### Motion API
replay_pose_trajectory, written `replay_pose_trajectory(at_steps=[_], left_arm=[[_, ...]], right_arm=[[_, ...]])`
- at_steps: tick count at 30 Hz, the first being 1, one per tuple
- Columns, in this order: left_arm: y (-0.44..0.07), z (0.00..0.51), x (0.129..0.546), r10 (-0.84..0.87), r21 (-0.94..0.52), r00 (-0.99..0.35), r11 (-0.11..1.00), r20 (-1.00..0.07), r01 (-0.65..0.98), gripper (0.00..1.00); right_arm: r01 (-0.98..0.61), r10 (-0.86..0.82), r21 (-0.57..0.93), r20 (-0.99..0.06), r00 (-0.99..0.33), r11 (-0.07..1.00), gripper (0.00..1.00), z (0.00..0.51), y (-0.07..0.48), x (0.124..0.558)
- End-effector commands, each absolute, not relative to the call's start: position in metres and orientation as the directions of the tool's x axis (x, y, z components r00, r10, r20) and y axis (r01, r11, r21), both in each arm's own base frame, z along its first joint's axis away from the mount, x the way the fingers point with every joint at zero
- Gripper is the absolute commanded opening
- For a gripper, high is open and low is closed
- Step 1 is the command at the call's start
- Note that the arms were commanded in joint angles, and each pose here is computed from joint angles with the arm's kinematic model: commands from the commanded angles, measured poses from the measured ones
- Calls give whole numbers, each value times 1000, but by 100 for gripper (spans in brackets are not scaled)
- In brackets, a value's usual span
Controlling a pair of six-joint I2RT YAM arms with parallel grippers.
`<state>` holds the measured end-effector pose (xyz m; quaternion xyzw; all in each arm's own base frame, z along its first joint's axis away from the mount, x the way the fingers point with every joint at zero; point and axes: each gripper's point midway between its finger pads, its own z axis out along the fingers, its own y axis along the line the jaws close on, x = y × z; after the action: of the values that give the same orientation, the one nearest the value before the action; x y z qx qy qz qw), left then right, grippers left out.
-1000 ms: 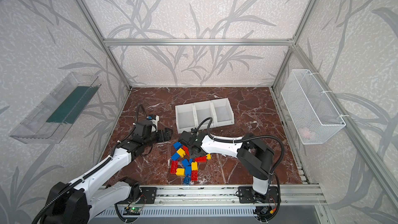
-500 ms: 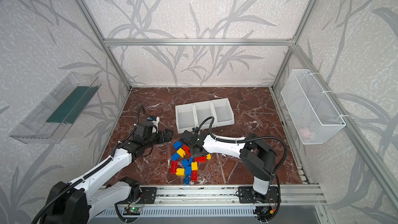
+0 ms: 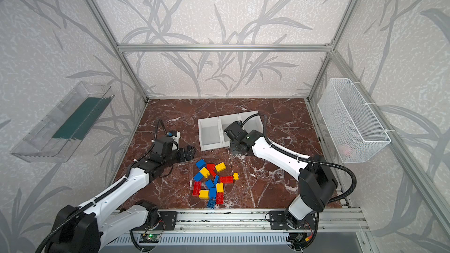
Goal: Sort the legos into containers by color
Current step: 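Carry the yellow brick to the farthest compartment and open the right gripper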
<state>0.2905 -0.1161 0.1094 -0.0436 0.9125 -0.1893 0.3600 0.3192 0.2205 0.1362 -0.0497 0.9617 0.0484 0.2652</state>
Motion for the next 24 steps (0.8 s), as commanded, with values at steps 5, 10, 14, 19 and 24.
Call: replay_pose_trajectory(at_steps=[5, 10, 14, 19, 24], left_arm=[[-120, 111, 285, -224, -391, -740, 918, -634, 57, 99], [-122, 112, 281, -229, -395, -742, 917, -630, 53, 99], [-124, 112, 277, -227, -395, -745, 917, -627, 53, 99], [-129, 111, 273, -218, -397, -755, 916, -618, 60, 99], [-137, 112, 266, -170, -375, -766, 922, -620, 99, 98]], right_arm=[[-96, -25, 91, -582, -813, 991, 38, 159, 187, 403], [-42, 15, 93, -540, -842, 995, 38, 134, 169, 442], [-21, 34, 104, -501, -865, 994, 41, 124, 164, 458], [-17, 32, 93, -498, -867, 996, 63, 122, 162, 461], [-31, 32, 116, -507, -861, 993, 76, 136, 162, 449]])
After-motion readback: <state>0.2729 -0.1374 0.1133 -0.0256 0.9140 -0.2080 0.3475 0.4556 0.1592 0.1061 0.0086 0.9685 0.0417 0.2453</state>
